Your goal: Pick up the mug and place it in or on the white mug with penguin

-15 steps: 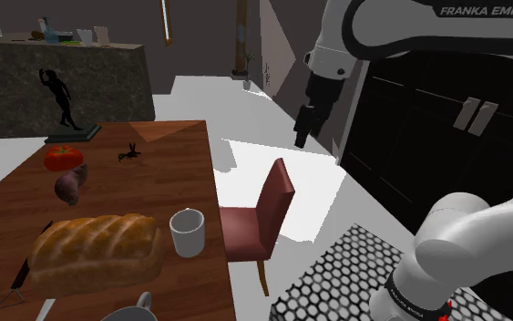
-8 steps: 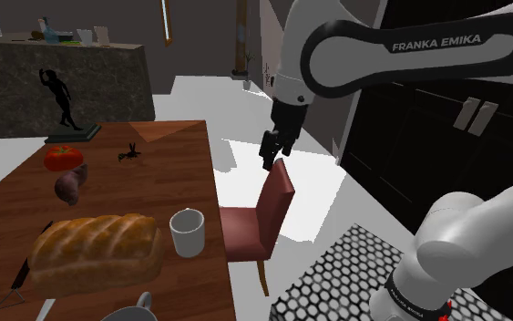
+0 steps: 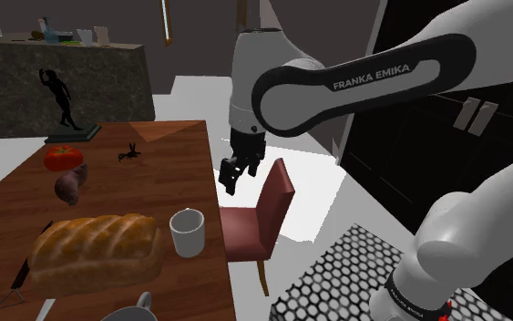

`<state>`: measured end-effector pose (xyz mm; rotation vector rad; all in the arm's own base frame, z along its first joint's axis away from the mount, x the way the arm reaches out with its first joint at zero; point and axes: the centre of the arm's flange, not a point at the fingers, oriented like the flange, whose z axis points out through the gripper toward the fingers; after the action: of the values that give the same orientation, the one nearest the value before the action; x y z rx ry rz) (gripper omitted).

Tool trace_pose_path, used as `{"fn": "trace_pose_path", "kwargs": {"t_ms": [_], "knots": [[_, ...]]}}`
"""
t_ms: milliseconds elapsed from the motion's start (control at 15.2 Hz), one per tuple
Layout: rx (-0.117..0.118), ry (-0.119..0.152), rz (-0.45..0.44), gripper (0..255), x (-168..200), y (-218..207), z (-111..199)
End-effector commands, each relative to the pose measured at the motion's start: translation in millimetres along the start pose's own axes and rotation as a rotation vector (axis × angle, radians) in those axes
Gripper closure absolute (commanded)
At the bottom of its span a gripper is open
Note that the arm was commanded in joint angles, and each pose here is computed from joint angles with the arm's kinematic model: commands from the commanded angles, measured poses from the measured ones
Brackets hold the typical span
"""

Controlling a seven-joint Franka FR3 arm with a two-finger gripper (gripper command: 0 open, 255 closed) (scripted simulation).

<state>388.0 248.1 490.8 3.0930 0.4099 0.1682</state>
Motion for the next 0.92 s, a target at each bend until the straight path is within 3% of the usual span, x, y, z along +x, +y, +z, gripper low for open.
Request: {"fn": "trace_pose_path", "kwargs": {"t_ms": [0,858], "knots": [[-0.003,0.0,-0.007,0,13.0,-19.9,12.6],[-0.032,-0.004,-0.057,0,86.8,-146.4,108.5]]}}
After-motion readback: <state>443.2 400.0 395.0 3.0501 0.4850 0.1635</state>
